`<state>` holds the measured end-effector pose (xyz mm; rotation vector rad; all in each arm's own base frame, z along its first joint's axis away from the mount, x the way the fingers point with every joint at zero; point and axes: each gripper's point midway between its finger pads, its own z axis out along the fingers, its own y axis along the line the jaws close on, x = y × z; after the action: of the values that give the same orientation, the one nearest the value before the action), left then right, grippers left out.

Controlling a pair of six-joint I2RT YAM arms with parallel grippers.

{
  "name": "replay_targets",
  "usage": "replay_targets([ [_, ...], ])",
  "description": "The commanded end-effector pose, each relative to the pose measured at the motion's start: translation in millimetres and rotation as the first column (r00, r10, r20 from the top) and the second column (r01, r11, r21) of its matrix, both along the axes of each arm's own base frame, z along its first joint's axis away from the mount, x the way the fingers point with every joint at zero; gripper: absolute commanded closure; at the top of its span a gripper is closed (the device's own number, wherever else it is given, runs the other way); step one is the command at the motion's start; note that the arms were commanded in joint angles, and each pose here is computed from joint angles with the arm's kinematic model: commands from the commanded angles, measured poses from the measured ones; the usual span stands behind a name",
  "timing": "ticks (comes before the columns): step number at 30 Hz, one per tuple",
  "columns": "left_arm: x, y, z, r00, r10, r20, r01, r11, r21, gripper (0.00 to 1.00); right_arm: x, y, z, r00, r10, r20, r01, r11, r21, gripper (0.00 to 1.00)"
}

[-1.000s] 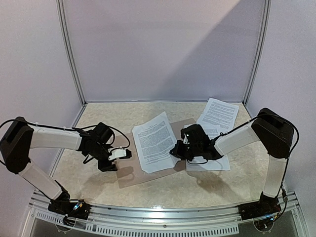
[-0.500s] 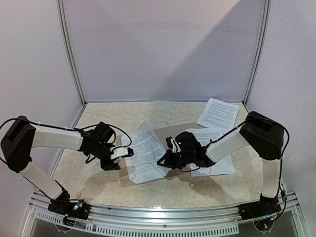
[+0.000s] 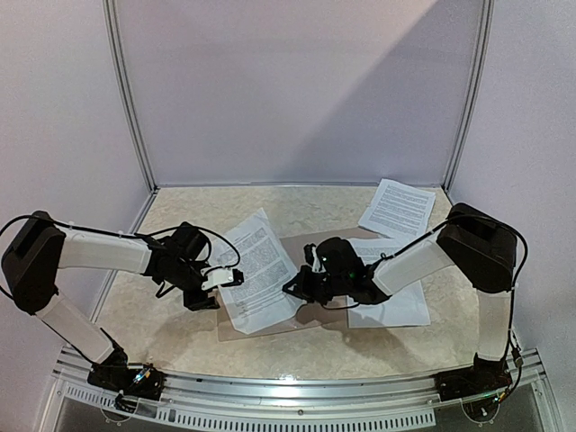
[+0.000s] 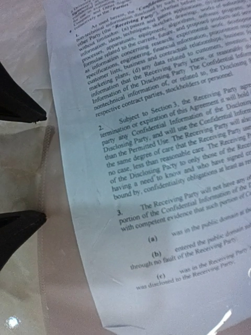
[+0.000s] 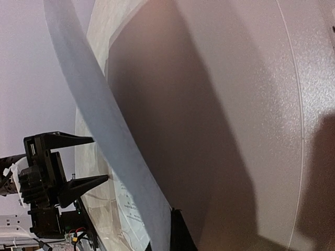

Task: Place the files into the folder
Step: Insert the folder to form pockets on the folder.

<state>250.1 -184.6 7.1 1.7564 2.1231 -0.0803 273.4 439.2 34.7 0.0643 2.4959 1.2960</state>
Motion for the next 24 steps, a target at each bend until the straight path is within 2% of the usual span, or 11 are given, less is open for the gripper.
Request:
replay_targets([
  [1, -37, 35, -43, 0.991, 0.01, -0.133, 0.012, 0.987, 0.159, 0.41, 15, 4, 1, 0.997, -0.073, 0.027, 0.073, 0.997, -0.011, 1.0],
  [7, -36, 35, -43, 0.991, 0.011, -0.133, 0.011, 0.987, 0.159, 0.41, 7, -5, -22, 0.992, -0.116, -0.056, 0.116, 0.993, -0.011, 1.0],
  [12, -37, 36, -43, 0.991, 0.012, -0.134, 0.01, 0.987, 0.163, 0.41, 8, -18, -19, 0.984, -0.167, -0.054, 0.165, 0.985, -0.039, 1.0],
  [16, -38, 37, -42, 0.99, 0.017, -0.137, 0.006, 0.986, 0.164, 0.4, -5, -11, -11, 0.99, -0.101, -0.101, 0.099, 0.995, -0.024, 1.0],
  [22, -40, 37, -31, 0.992, -0.007, -0.128, 0.027, 0.988, 0.152, 0.4, -25, -10, -9, 0.989, 0.003, -0.147, -0.011, 0.998, -0.056, 0.77],
  [24, -47, 36, -25, 0.99, -0.03, -0.139, 0.049, 0.99, 0.134, 0.39, -30, -10, -9, 0.986, 0.03, -0.162, -0.041, 0.997, -0.065, 0.73],
])
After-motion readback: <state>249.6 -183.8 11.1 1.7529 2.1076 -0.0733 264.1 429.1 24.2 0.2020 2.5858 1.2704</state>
